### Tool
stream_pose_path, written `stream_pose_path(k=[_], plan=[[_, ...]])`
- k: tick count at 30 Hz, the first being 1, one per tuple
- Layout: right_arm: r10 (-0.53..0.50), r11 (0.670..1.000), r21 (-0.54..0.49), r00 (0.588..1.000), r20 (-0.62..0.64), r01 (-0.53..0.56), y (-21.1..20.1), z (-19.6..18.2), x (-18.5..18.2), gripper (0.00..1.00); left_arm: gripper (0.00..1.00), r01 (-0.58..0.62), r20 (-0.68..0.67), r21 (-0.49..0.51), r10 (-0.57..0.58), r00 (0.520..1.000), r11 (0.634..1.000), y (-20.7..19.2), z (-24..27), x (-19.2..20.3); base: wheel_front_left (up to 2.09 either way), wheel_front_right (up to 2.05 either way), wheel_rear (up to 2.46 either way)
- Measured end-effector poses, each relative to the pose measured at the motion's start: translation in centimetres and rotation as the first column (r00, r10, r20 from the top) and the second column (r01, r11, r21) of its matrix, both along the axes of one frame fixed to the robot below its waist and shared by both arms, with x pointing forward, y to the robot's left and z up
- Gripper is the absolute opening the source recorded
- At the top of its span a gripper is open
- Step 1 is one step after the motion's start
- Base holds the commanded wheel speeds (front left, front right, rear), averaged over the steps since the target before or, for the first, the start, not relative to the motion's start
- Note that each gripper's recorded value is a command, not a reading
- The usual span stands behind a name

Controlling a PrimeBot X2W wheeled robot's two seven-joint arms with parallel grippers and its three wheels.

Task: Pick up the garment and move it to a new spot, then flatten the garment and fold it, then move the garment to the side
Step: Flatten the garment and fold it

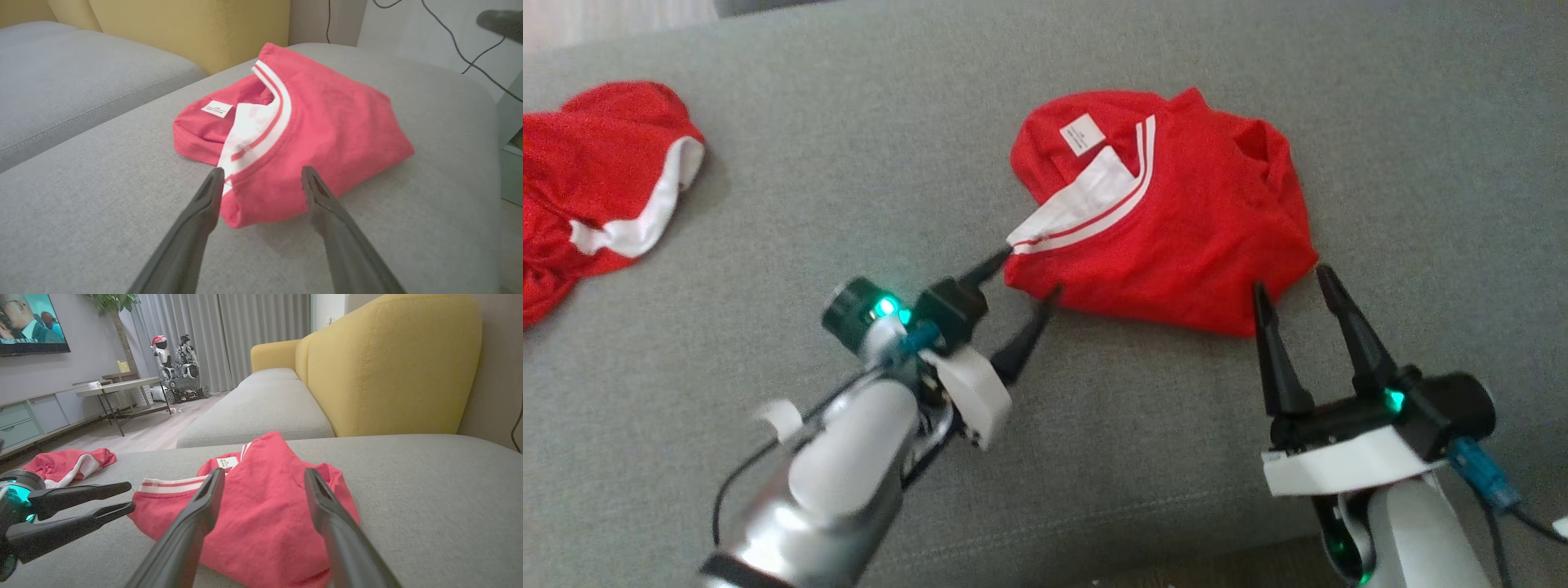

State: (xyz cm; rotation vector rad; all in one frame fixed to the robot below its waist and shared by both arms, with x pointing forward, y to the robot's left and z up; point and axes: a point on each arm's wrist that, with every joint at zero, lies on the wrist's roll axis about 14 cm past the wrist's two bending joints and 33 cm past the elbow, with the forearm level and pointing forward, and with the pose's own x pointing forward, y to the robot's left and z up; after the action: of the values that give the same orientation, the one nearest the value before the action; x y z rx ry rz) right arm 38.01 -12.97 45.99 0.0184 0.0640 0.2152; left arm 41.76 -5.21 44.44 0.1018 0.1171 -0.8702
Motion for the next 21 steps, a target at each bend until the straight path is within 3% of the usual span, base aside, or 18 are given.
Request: stream_pose_path(k=[9,10,11,12,13,18,21], plan=[[-0.019,1.000,0.003,1.000,0.001,0.019,-0.7,-0.2,1.5,1.00,1.00,0.014,-0.002,0.039,-0.014,1.000,0.999,-0.5,-1.1,2.5,0.00,0.00,0.00],[-0.020,1.000,0.003,1.000,-0.002,0.020,-0.7,-0.3,1.5,1.00,0.89,0.029,-0.008,0.043,-0.028,1.000,0.999,-0.7,-1.4,2.2,0.00,0.00,0.00],[-0.023,1.000,0.004,1.000,-0.004,0.023,-0.8,-0.4,1.5,1.00,0.36,0.033,-0.021,0.037,-0.032,0.999,0.999,-0.9,-1.6,2.0,0.00,0.00,0.00],[-0.026,1.000,0.008,1.000,-0.006,0.026,-0.9,-0.4,1.5,1.00,0.13,0.039,-0.032,0.037,-0.038,0.999,0.999,-1.1,-1.9,1.8,0.00,0.00,0.00],[-0.028,1.000,0.009,1.000,-0.006,0.028,-1.0,-0.4,1.5,1.00,0.00,0.054,-0.037,0.043,-0.052,0.998,0.998,-1.3,-2.1,1.4,0.00,0.00,0.00],[-0.038,0.999,0.017,0.999,0.006,0.038,-1.2,0.1,1.4,1.00,0.00,0.077,-0.062,0.003,-0.076,0.995,0.997,-2.2,-1.6,0.6,0.00,0.00,0.00],[-0.043,0.999,0.024,0.999,0.022,0.042,-1.3,0.7,1.1,1.00,0.00,0.081,-0.070,-0.107,-0.088,0.994,0.991,-3.5,0.9,0.3,0.00,0.00,0.00]])
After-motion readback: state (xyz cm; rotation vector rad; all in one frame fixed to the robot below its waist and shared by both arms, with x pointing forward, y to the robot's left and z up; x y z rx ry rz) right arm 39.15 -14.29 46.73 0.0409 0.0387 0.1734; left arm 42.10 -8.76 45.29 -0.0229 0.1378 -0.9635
